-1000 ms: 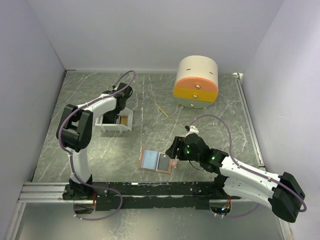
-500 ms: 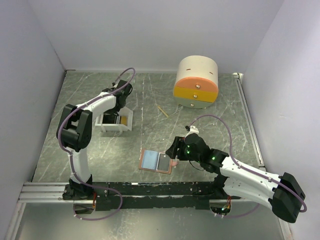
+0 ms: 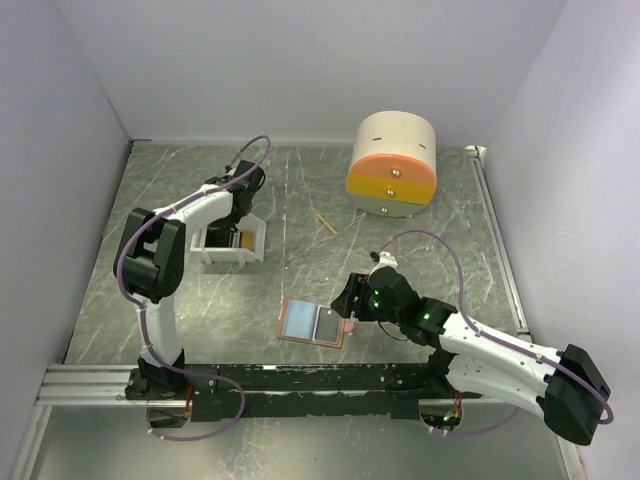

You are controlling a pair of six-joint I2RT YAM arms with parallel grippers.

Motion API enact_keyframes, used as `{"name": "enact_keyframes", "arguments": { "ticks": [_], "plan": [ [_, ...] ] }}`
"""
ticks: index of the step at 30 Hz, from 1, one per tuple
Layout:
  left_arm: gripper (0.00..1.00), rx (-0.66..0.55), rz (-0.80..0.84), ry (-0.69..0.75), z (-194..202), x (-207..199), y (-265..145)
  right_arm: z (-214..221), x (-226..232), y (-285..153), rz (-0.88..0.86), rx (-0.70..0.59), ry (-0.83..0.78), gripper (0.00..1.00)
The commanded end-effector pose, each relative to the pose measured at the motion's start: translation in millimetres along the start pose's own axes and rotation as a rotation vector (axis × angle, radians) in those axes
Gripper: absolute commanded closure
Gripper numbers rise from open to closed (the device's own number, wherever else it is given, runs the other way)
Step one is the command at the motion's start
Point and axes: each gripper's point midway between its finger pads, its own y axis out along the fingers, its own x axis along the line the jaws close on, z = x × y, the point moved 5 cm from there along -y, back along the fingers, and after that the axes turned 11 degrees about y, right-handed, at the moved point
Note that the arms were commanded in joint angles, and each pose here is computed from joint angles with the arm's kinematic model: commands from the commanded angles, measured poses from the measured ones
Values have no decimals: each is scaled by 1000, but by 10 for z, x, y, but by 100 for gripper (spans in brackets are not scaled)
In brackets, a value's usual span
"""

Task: Put the credit cards into the card holder
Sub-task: Pick up the credit card from the storage box.

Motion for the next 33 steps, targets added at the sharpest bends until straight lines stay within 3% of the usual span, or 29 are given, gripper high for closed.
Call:
{"name": "enact_keyframes", "arguments": {
  "ticks": [1,11,20,33],
  "plan": [
    [58,28,-6,27,65,-76,131,1,8,-6,-11,-7,0,41],
    [71,39,-20,36,60,-71,146,10,-15,-20,-12,-11,4,41],
    [68,28,-58,32,1,33,92,4,-10,-24,-11,-13,2,41],
    [73,22,-68,28,-27,87,81,12,-24,-16,-4,-9,2,41]
  ]
}}
